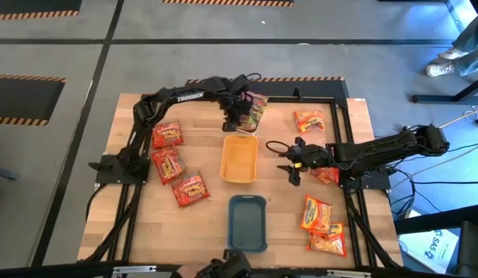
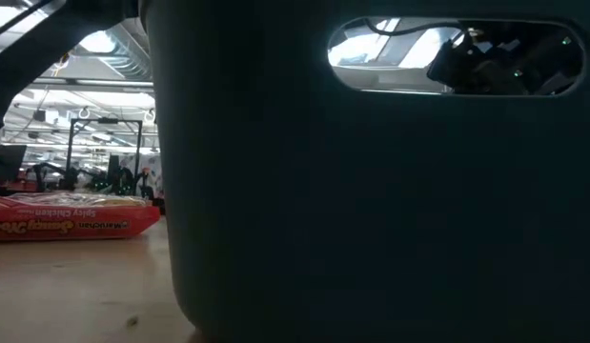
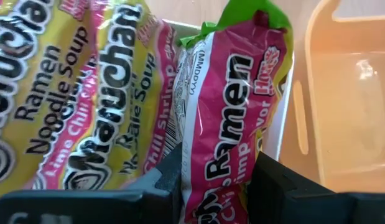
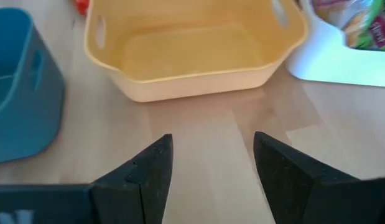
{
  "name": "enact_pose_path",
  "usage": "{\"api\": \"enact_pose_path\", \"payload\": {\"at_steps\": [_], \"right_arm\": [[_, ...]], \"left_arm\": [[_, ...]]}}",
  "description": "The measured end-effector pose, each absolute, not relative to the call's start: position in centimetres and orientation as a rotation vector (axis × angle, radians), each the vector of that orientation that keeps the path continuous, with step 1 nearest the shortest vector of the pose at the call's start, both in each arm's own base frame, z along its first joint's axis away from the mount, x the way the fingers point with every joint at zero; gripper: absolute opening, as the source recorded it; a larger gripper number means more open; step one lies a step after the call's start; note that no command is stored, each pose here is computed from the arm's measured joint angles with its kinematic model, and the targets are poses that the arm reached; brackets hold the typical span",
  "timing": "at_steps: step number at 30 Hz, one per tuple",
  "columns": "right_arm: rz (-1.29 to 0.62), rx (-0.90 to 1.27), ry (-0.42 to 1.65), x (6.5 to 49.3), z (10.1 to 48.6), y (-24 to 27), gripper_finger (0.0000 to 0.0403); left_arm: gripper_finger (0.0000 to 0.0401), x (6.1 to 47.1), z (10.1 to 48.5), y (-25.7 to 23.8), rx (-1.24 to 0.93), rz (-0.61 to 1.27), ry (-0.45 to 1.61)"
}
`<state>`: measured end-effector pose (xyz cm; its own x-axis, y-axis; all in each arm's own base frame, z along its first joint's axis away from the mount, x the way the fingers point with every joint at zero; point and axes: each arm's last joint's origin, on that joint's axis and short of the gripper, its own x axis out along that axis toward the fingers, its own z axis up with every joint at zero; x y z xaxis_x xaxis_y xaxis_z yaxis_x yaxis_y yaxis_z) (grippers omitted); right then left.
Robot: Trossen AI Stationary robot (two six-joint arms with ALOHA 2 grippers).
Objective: Sort Maruchan noodles
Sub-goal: Put the green noodle pack into the white bin
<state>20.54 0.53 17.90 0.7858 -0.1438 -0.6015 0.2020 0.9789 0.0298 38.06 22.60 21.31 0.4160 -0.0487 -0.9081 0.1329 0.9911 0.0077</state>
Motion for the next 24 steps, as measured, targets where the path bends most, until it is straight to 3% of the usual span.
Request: {"api": "enact_pose_path", "payload": {"at_steps": [8,16,24], "right_arm": [[-0.197,0.101,0.638,20.5,17.9,0.5,0.0205],[-0.196,0.102,0.638,20.5,17.9,0.5,0.0205],[-0.193,0.093,0.639,20.5,17.9,0.5,0.0205]], "left_arm": [[0.012,38.7,20.3,22.2,0.086,-0.119,1.155],[0.0186,39.5,20.4,21.3,0.109,-0.057,1.168],[0.02,39.1,23.4,19.7,0.143,-0.005,1.154]]}}
